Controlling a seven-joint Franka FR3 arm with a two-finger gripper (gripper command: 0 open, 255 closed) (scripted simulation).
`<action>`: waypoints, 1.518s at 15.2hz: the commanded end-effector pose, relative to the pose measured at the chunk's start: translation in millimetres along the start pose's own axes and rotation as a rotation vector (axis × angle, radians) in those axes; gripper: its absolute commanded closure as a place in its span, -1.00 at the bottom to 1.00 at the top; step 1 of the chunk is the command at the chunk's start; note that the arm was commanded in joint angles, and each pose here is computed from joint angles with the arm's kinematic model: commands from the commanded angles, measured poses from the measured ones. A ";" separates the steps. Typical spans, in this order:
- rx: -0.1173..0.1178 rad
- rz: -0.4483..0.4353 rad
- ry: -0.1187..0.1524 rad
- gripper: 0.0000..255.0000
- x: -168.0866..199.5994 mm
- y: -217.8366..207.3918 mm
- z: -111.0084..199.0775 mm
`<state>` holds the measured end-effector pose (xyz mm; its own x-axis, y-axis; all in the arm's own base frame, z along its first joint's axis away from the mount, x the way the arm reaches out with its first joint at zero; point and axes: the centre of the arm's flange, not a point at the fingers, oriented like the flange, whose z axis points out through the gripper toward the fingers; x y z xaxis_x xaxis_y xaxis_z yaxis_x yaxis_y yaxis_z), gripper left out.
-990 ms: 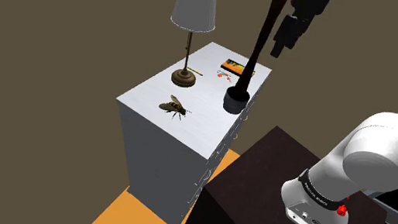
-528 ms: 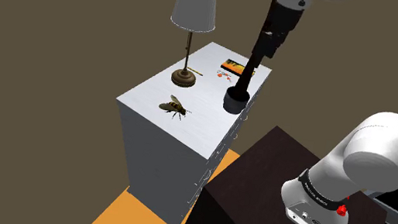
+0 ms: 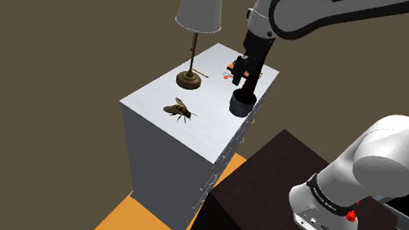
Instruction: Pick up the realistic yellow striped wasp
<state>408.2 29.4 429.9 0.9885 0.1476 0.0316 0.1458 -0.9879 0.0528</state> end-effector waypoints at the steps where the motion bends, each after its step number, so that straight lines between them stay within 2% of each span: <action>1: -0.003 -0.011 0.006 -1.00 13.7 -4.2 24.0; 22: -0.039 -0.121 0.039 -1.00 160.7 -37.4 254.0; 23: -0.040 -0.122 0.039 -1.00 162.0 -37.7 255.9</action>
<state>568.0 77.4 185.9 0.9623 0.2651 0.0602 0.2587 -0.9611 0.0965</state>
